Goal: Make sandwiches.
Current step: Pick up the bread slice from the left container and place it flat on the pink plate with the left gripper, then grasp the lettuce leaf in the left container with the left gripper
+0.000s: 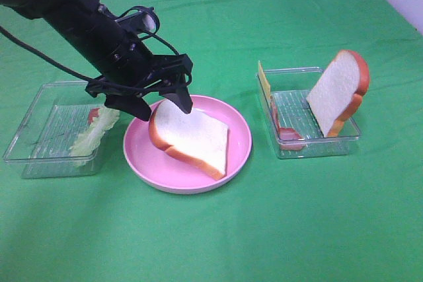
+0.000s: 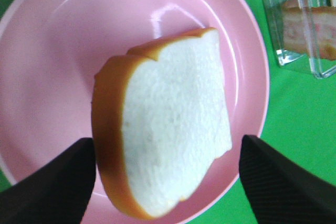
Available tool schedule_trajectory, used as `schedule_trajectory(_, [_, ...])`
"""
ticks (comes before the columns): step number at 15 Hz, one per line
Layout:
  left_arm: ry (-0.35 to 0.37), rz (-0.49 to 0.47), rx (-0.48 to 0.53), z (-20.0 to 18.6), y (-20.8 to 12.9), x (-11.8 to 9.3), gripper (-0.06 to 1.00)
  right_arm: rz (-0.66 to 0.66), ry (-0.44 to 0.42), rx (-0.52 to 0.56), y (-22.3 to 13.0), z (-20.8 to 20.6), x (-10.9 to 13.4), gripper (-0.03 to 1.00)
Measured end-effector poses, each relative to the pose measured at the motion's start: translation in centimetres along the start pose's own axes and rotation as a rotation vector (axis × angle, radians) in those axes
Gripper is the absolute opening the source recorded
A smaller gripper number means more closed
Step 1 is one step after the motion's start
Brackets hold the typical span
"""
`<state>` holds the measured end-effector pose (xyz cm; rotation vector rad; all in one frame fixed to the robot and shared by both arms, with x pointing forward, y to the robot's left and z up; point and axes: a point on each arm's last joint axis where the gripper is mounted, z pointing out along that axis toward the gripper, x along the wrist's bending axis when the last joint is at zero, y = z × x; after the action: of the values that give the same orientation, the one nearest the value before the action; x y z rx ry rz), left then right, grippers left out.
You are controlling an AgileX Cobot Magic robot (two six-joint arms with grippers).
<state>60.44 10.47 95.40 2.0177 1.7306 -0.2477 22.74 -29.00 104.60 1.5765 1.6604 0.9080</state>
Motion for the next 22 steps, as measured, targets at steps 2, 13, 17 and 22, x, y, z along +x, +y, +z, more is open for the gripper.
schedule_trajectory(2, [0.046,0.021,-0.009,-1.2,0.4,-0.1,0.72,0.0,0.0,0.0,0.0,0.0,0.0,0.75])
schedule_trajectory(13, [0.381,0.002,0.097,-4.5,-0.2,1.6,0.72,0.0,0.0,0.0,0.0,0.0,0.0,0.75])
schedule_trajectory(17, [0.405,-0.013,0.139,-2.1,-0.2,2.7,0.72,0.0,0.0,0.0,0.0,0.0,0.0,0.75])
schedule_trajectory(22, [0.416,-0.012,0.141,-0.2,0.1,3.5,0.71,0.0,0.0,0.0,0.0,0.0,0.0,0.75])
